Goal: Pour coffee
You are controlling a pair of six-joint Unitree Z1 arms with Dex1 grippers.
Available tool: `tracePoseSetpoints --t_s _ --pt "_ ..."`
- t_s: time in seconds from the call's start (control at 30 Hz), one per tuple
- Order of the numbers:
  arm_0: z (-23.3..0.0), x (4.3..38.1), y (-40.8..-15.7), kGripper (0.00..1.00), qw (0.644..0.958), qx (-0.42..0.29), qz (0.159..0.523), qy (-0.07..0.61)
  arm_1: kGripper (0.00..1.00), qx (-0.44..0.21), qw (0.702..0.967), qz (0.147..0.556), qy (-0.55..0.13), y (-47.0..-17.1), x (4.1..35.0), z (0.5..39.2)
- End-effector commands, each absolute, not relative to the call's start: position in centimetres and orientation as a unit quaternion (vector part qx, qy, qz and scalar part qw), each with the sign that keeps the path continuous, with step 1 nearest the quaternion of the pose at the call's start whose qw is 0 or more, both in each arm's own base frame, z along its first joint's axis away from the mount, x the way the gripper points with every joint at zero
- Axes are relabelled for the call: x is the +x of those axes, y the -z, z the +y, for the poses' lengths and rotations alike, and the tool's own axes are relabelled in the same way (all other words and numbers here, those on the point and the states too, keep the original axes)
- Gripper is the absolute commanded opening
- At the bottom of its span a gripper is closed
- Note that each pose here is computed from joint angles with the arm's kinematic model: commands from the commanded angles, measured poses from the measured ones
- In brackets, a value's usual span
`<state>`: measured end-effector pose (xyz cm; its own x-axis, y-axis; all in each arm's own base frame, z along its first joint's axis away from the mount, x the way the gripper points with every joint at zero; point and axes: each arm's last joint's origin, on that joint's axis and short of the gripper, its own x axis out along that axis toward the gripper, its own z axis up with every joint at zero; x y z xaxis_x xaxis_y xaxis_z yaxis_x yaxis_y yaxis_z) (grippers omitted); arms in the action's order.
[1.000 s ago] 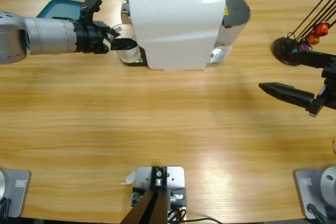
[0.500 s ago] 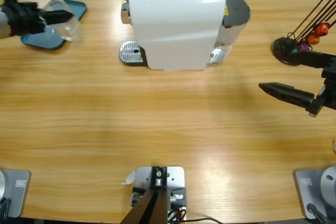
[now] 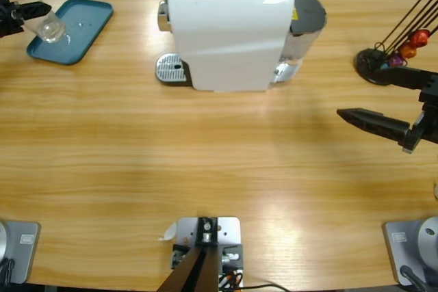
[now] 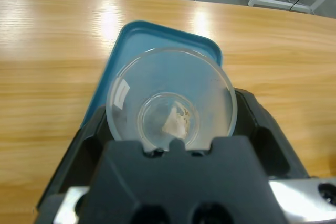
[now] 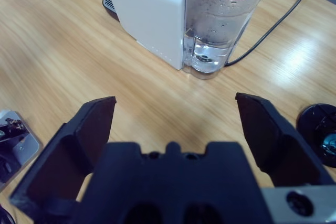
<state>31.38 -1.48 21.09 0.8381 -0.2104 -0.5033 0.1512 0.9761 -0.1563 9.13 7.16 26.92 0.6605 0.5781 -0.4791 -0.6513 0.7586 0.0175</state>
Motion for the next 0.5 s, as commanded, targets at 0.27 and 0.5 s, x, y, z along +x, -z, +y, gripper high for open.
tracePoseSetpoints --t_s 0.27,0.5 --pt "-1.3 33.2 -17.0 0.641 0.943 -0.056 0.313 0.097 1.000 -0.073 0.903 0.243 -0.347 -26.2 8.6 7.0" --pt "-1.4 32.9 -16.1 0.968 0.935 -0.063 0.330 0.111 1.000 -0.073 0.903 0.242 -0.347 -26.2 8.6 7.0"
